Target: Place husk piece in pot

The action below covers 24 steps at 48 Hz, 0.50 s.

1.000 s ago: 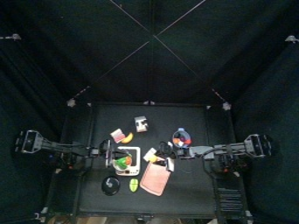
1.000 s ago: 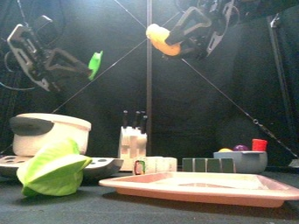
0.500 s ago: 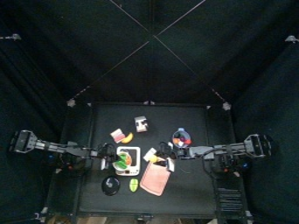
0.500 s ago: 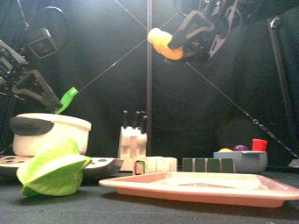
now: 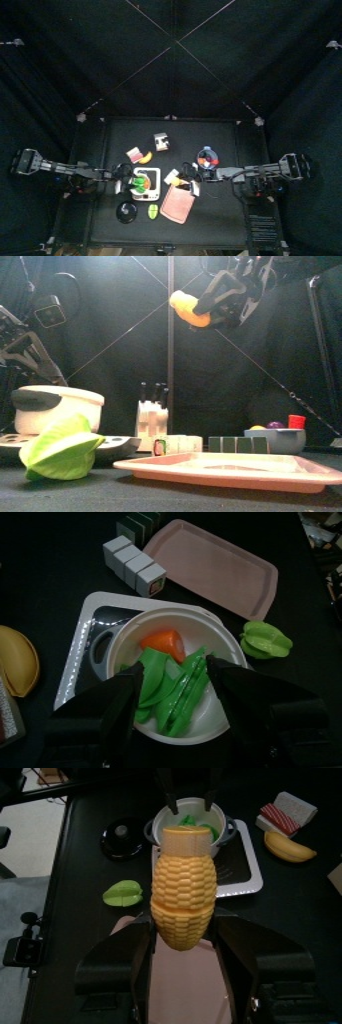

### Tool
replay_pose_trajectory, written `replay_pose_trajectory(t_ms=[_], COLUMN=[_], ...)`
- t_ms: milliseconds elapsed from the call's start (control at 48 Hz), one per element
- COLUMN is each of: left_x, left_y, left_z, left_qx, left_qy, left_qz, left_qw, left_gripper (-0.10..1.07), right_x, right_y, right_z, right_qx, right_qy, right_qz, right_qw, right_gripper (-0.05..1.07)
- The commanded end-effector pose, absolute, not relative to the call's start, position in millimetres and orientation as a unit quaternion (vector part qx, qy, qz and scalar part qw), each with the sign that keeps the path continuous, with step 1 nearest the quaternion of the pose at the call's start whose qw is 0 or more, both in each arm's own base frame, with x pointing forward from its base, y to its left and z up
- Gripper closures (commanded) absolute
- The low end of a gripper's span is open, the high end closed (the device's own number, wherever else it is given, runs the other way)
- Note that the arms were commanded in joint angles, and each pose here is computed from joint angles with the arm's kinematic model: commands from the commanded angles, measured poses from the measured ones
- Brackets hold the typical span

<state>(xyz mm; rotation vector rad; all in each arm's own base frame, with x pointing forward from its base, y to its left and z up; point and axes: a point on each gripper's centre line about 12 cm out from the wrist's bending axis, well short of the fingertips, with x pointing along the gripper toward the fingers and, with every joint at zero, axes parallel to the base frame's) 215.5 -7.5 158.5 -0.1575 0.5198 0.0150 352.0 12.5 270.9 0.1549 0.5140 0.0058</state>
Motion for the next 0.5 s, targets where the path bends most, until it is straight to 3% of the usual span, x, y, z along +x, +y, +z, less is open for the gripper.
replay_pose_trajectory(t_ms=[0, 333, 479], left_x=[221.8, 222.8, 224.4], left_y=[-8.1, -8.2, -8.3], left_z=[167.1, 169.5, 179.4], left_qx=[-0.078, -0.076, -0.076], left_qy=[0.243, 0.239, 0.221], left_qz=[0.006, 0.004, 0.003], left_qw=[0.967, 0.968, 0.972], left_gripper=[0.09, 0.09, 0.09], right_x=[352.9, 355.0, 354.7], right_y=[13.0, 12.1, 15.2], right_z=[278.4, 278.1, 278.9], right_qx=[0.077, 0.082, 0.123], right_qy=[0.242, 0.243, 0.242], right_qz=[0.004, 0.002, 0.001], right_qw=[0.967, 0.967, 0.963], right_gripper=[0.62, 0.62, 0.62])
